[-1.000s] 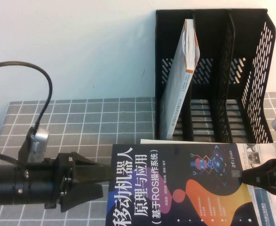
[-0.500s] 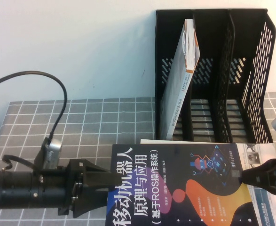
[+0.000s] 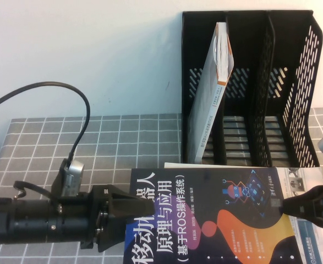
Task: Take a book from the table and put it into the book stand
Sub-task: Push book with right arm, then pick up the book with your left arm
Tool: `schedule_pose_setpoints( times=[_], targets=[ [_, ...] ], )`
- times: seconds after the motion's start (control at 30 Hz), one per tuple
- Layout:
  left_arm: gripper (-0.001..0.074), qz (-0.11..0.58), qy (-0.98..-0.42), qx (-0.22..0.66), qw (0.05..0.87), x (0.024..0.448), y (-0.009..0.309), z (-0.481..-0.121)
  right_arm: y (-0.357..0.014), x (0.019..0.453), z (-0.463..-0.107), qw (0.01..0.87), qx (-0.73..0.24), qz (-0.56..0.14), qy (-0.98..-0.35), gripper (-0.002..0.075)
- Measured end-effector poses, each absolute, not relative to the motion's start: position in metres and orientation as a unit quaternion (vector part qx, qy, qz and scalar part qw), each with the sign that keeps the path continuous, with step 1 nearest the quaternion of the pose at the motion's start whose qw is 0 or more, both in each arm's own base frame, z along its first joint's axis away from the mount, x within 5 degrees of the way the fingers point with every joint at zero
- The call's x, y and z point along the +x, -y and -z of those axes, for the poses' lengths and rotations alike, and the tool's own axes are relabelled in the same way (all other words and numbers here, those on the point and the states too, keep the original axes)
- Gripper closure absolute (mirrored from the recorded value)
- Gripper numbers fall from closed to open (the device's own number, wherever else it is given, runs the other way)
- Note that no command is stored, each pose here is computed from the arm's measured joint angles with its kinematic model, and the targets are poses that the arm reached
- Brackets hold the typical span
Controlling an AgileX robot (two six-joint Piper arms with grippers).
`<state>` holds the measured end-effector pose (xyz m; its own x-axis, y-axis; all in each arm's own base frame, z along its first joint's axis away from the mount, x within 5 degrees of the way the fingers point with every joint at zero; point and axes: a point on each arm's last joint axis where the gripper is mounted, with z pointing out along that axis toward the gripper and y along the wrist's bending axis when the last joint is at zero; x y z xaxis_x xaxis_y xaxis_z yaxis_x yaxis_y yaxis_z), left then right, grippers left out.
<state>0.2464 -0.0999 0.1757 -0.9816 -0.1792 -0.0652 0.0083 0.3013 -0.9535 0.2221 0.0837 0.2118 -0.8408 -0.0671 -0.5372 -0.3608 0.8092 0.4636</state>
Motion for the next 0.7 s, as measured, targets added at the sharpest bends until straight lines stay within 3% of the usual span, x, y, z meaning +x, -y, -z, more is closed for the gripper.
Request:
schedule_pose_setpoints(
  times=[0.27,0.43,0.57,0.7],
  targets=[
    [0.0239,0.590,-0.802,-0.041,0.077,0.2442,0.1059,-0.1760,-0.0837,0.2221,-0.2118,0.257,-0.117,-0.286,-0.916,0.0729],
    [0.0405,0.586,-0.806,-0.034,0.084,0.2446,0.1056,-0.1752,-0.0837,0.2221,-0.2118,0.258,-0.120,-0.285,-0.915,0.0729],
    [0.0608,0.580,-0.809,-0.026,0.093,0.2452,0.1049,-0.1739,-0.0839,0.2220,-0.2118,0.259,-0.124,-0.285,-0.915,0.0729],
    [0.0624,0.580,-0.808,-0.013,0.103,0.2472,0.1038,-0.1758,-0.0841,0.2217,-0.2119,0.262,-0.140,-0.282,-0.912,0.0729]
  ],
)
